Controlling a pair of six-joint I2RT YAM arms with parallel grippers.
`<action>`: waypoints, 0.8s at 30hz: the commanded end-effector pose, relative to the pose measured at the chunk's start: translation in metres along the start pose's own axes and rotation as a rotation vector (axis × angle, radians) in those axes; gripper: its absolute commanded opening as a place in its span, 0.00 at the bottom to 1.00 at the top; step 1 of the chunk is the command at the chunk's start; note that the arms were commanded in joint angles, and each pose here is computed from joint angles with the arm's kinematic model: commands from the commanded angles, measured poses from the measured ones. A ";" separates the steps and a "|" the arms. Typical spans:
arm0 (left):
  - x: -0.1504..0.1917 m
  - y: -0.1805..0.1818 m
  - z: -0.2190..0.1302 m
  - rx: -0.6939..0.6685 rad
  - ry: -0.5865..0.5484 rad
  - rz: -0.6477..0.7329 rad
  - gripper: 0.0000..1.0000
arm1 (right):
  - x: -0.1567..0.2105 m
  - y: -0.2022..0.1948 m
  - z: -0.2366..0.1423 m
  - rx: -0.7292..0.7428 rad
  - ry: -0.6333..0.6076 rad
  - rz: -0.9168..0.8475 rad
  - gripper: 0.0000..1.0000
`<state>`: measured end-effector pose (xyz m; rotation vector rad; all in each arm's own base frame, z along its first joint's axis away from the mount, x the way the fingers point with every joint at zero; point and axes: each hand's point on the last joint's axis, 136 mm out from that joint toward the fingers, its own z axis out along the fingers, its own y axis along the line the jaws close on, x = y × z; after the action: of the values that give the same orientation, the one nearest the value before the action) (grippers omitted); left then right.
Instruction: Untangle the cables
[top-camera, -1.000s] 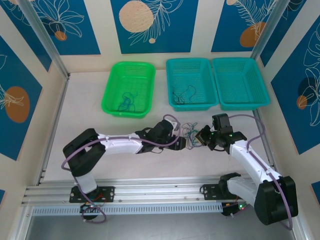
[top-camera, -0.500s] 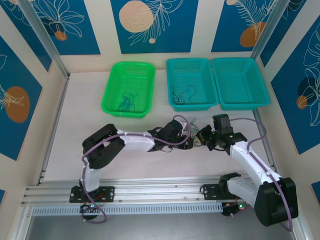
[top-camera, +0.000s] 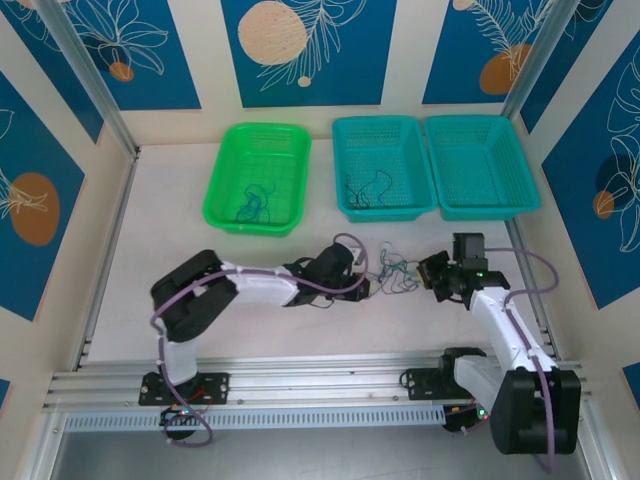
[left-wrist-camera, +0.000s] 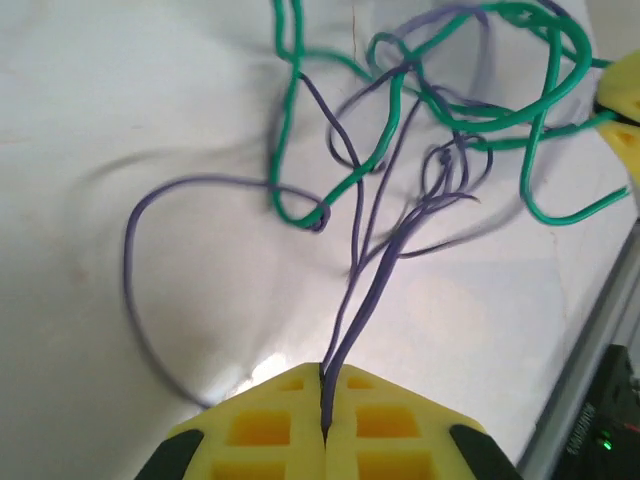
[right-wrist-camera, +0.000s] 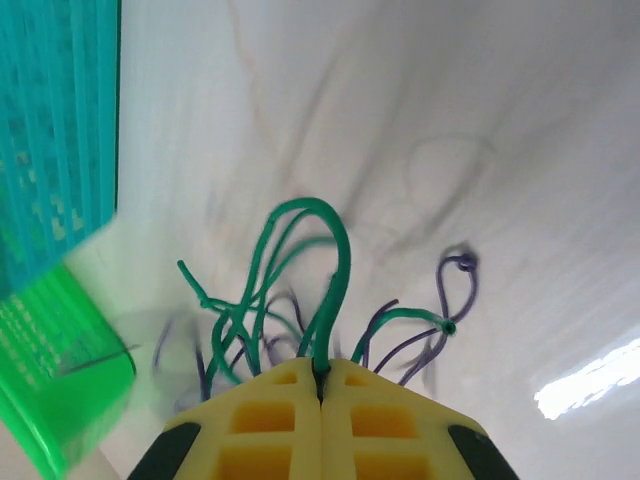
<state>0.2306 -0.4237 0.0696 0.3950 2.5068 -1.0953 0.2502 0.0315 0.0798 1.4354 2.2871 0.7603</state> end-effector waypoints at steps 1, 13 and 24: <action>-0.022 0.006 -0.045 -0.026 -0.089 0.006 0.00 | -0.027 -0.026 -0.003 0.038 -0.053 0.046 0.00; -0.062 0.022 -0.193 -0.007 -0.319 -0.076 0.00 | -0.061 -0.048 -0.013 -0.002 -0.084 0.159 0.00; -0.108 0.007 -0.323 -0.177 -0.494 0.038 0.00 | -0.073 -0.052 -0.019 0.029 -0.136 0.115 0.00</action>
<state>0.2579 -0.2224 0.2905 0.0816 2.1230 -0.9850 0.2350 -0.0504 0.0584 1.6085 2.1402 0.6717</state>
